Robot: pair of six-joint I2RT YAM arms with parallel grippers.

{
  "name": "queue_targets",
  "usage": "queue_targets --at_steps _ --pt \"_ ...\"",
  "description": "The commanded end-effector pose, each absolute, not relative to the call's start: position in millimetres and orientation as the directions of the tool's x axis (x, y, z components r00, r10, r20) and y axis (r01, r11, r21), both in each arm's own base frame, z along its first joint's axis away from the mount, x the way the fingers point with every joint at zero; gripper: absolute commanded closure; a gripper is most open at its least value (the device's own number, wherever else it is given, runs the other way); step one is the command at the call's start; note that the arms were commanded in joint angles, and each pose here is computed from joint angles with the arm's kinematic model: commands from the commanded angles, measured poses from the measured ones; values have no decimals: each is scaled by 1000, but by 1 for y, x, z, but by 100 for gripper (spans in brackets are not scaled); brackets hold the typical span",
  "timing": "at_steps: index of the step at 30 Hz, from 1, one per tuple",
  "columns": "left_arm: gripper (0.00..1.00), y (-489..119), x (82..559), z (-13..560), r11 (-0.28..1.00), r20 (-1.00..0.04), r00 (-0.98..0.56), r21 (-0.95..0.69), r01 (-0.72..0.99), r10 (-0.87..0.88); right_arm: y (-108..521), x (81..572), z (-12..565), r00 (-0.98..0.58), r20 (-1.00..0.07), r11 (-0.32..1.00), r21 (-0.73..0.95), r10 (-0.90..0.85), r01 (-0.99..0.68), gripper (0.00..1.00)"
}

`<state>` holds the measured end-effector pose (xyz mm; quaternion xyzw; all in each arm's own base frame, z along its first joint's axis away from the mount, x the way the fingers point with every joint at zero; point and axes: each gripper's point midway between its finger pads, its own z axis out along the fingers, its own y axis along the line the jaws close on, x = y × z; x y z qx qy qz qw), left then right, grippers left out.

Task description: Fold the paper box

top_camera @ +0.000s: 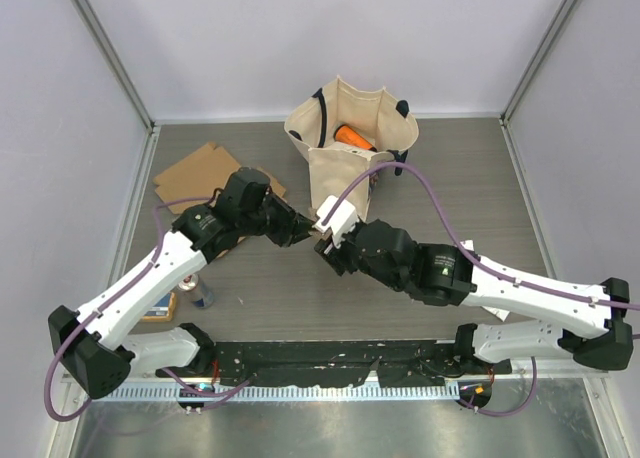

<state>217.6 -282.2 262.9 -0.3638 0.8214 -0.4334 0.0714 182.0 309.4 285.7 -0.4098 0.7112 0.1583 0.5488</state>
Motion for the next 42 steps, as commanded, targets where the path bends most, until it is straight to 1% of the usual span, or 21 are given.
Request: queue_targets --at_steps 1,3,4,5,6,8,9,11,12,13,14,15,16,17,18,20,23,27,31,39,42 --pt "100 -277 224 271 470 -58 -819 -841 -268 -571 289 181 327 -152 -956 720 -78 -249 -690 37" --pt "100 -276 217 258 573 -204 -880 -814 -90 -428 271 172 348 -195 -964 717 9 -178 -697 30" --pt "100 -273 212 250 615 -235 -896 -787 -52 -377 269 167 354 -199 -965 699 25 -169 -715 30" --pt "100 -271 201 240 647 -238 -924 -762 -15 -301 263 164 359 -194 -966 695 23 -169 -718 30" --pt "100 -268 194 228 682 -286 -938 -726 81 -194 255 164 364 -186 -970 700 21 -160 -714 30" --pt "100 -262 176 210 713 -272 -959 -687 138 -76 249 167 366 -183 -970 706 19 -157 -708 32" --pt "100 -258 166 204 708 -294 -955 -670 222 21 246 173 365 -175 -970 706 7 -166 -708 32" --pt "100 -253 155 199 699 -314 -943 -651 295 106 255 176 350 -169 -963 653 -7 -207 -758 34" --pt "100 -251 152 199 692 -328 -935 -645 324 131 251 190 341 -133 -955 641 -71 -264 -765 34" --pt "100 -247 151 201 676 -379 -908 -622 395 181 253 191 334 -109 -950 594 -92 -294 -799 34" --pt "100 -245 149 205 666 -401 -895 -615 422 197 265 180 318 -94 -946 485 -73 -311 -871 32" --pt "100 -248 146 211 631 -422 -881 -628 456 216 269 179 311 -82 -948 426 -60 -307 -903 31" --pt "100 -248 143 214 599 -458 -852 -618 510 253 260 198 298 -134 -943 431 -12 -306 -902 31" --pt "100 -250 142 223 563 -494 -830 -621 545 259 264 194 292 -164 -940 364 47 -300 -930 33" --pt "100 -252 139 229 532 -515 -812 -622 574 274 273 171 294 -184 -944 194 134 -273 -972 34" --pt "99 -253 131 240 459 -560 -770 -621 635 306 278 175 285 -228 -933 165 188 -277 -968 37" --pt "99 -256 123 250 379 -591 -732 -626 682 340 284 177 277 -251 -930 149 217 -267 -965 37" --pt "100 -255 119 255 340 -617 -695 -607 718 368 287 165 278 -246 -942 75 234 -229 -969 38" --pt "100 -256 113 267 280 -659 -655 -593 755 370 289 150 272 -251 -941 -16 261 -225 -965 44" --pt "100 -260 97 296 127 -734 -587 -583 802 342 292 148 272 -246 -947 -43 260 -205 -965 46" --pt "100 -261 98 301 113 -753 -574 -571 813 323 292 141 275 -261 -945 -85 282 -198 -956 50"
